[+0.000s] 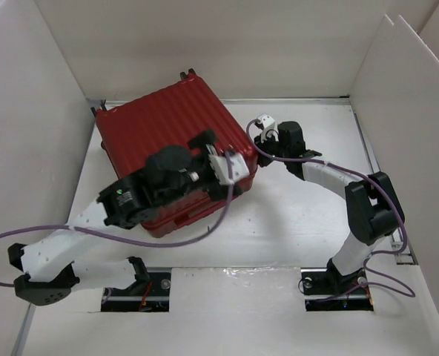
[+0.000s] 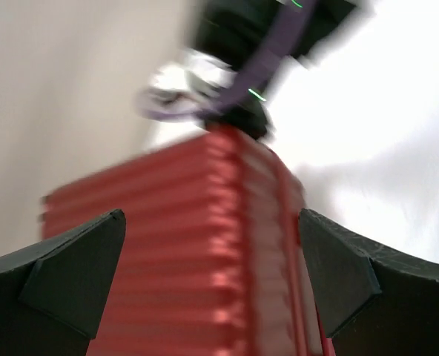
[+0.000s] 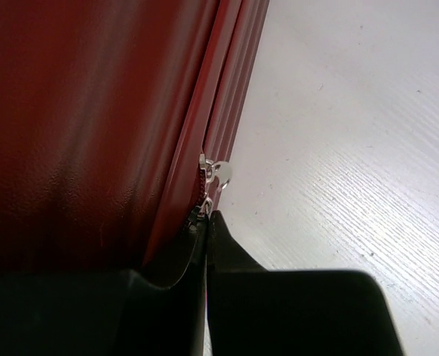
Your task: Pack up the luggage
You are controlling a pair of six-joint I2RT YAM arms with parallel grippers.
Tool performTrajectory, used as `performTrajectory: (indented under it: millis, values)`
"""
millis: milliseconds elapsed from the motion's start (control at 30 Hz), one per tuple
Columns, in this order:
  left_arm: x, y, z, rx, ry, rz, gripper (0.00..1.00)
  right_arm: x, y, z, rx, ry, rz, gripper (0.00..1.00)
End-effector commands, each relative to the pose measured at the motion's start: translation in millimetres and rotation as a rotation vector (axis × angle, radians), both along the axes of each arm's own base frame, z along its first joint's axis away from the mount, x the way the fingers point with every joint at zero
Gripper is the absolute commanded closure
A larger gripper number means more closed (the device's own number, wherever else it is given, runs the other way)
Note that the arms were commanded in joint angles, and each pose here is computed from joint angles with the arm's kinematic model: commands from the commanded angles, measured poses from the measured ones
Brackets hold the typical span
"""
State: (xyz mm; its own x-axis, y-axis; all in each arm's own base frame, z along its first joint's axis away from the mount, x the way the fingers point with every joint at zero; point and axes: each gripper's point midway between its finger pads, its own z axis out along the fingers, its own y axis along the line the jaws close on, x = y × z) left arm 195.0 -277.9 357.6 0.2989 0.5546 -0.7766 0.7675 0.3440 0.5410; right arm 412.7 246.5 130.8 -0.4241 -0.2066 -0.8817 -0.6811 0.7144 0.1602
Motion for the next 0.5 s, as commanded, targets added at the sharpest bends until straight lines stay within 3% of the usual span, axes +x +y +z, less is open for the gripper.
performTrajectory:
  millis: [0,133,200,233,267,300,400,433,467]
  values:
    - [42.8,47.8,27.3,-0.104,0.036,0.310,0.00,37.8,4.5,40.1,0.047,-0.190,-0.051,1.00]
    - [104.8,142.0,10.9,-0.137,0.082,0.733,0.00,36.6,10.8,39.8,0.051,-0.188,-0.033,1.00]
    - [117.8,169.8,1.5,-0.225,0.179,0.782,0.04,33.5,15.9,39.9,0.058,-0.182,-0.026,1.00]
    - [133.4,227.1,-0.1,-0.287,0.200,0.933,0.07,33.5,15.9,39.9,0.058,-0.182,-0.026,1.00]
    - [135.6,250.4,-3.4,-0.336,0.238,0.979,0.10,31.1,20.0,39.9,0.059,-0.181,-0.017,1.00]
    - [139.2,297.8,-11.2,-0.409,0.291,1.069,0.18,31.1,20.0,39.9,0.059,-0.181,-0.017,1.00]
    - [139.1,359.6,-25.3,-0.537,0.359,1.230,0.38,24.0,27.1,40.3,0.061,-0.181,0.002,1.00]
    - [139.0,377.3,-40.9,-0.547,0.394,1.290,0.53,23.9,27.1,40.3,0.061,-0.181,0.002,1.00]
    - [132.0,405.1,-44.7,-0.568,0.373,1.368,0.58,23.3,24.3,41.9,0.057,-0.186,-0.011,1.00]
